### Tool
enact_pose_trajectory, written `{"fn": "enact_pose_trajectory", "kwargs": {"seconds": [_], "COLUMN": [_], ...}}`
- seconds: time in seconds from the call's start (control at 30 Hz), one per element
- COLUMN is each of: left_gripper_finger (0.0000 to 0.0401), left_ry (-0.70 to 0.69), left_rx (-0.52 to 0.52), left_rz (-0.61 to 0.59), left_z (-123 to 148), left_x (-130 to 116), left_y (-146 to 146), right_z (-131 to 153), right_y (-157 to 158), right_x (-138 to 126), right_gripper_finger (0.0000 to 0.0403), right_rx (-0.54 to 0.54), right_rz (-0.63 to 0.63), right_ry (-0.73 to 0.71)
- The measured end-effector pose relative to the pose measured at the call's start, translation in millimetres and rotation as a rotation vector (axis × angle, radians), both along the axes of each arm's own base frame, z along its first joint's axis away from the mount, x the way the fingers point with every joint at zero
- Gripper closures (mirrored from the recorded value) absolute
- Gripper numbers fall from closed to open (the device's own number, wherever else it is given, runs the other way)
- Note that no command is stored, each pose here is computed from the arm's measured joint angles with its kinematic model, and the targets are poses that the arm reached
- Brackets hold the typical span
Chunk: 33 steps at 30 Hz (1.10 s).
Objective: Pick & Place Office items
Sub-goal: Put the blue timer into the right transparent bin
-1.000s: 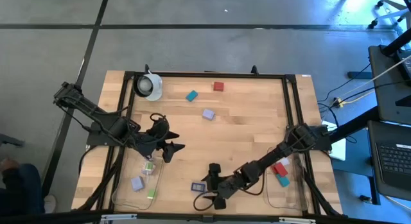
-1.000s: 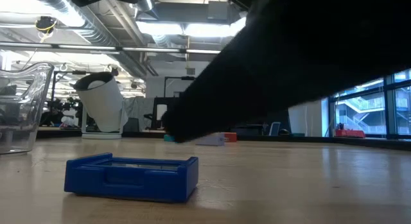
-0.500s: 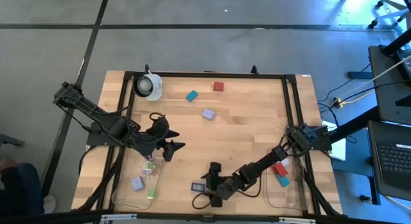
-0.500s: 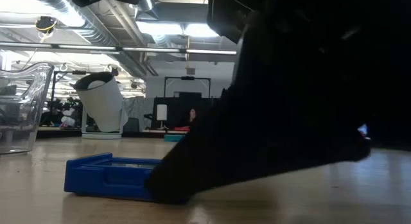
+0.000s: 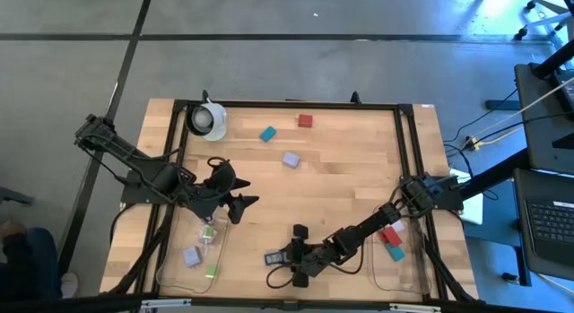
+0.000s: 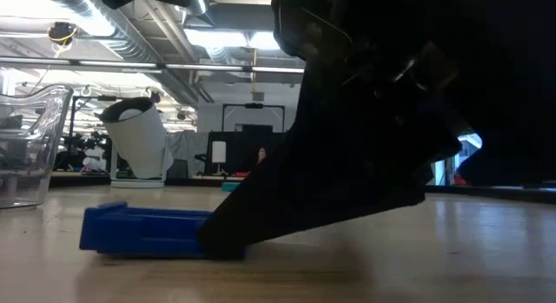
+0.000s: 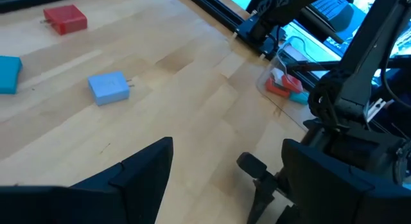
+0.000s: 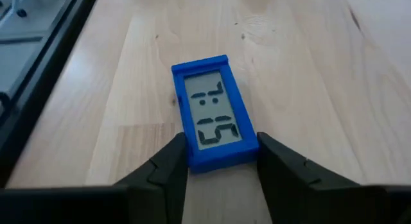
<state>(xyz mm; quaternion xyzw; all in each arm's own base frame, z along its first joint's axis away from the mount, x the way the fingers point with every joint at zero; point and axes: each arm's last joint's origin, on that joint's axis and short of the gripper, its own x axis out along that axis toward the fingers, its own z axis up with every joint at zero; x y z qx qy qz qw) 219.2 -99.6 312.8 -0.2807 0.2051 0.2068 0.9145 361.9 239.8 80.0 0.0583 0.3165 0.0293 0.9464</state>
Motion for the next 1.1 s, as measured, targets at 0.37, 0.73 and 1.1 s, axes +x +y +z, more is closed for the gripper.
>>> {"fn": "enact_pose_trajectory", "kwargs": {"seconds": [0.37,0.73,1.1], "left_gripper_finger": [0.0114,0.0114,0.0114], "left_ry": [0.001,0.0,-0.006], "left_rx": [0.011,0.011,0.022], "left_rz": [0.0,0.002,0.016], "left_z": [0,0,0], "left_x": [0,0,0], "left_y": [0,0,1], "right_z": [25,113,235], "right_y": [-5,-64,-108], "right_x": [-1,-12,-59], "right_gripper_finger": [0.0243,0.0243,0.0241], "right_rx": [0.133,0.124,0.006], "right_rz": [-0.114,-0.386,-0.554], "right_ry": [-0.004,0.022,-0.32]}}
